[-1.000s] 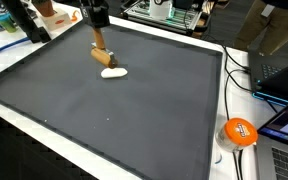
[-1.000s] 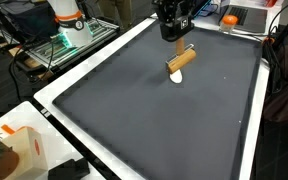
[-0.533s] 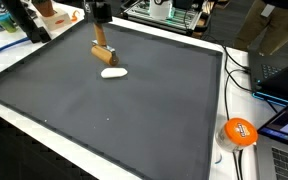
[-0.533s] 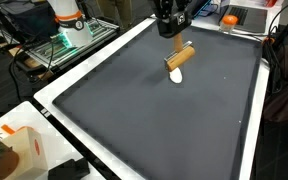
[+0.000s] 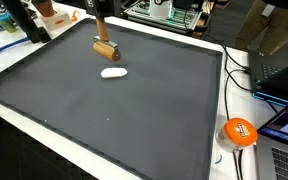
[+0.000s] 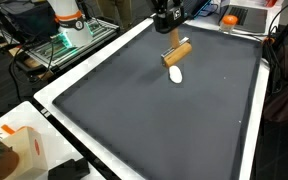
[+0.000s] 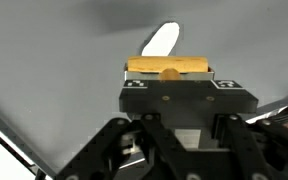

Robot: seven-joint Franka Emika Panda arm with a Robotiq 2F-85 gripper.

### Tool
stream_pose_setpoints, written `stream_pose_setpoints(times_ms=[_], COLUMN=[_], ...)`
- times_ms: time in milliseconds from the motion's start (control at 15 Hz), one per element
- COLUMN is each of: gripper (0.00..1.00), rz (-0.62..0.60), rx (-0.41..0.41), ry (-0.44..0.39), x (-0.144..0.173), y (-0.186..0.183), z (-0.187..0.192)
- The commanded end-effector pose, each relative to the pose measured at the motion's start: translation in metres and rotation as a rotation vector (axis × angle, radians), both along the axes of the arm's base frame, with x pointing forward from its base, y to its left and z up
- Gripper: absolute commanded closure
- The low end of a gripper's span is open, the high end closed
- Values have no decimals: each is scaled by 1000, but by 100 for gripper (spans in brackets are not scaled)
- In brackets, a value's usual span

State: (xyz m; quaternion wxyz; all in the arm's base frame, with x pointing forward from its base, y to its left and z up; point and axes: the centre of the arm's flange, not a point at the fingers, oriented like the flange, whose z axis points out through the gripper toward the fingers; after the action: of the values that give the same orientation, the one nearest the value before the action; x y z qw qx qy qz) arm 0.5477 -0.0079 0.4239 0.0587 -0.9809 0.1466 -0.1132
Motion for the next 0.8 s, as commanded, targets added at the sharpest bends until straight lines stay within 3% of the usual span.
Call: stream_pose_setpoints(times_ms=[0,133,200,733], gripper=[53,53,78,78], rz=[0,0,-18,-2], rx=[0,0,-11,-57], ry=[2,6,-14,-47], x=[0,1,1,-27], y=[0,0,1,-6], z=[-1,-3,-5,15])
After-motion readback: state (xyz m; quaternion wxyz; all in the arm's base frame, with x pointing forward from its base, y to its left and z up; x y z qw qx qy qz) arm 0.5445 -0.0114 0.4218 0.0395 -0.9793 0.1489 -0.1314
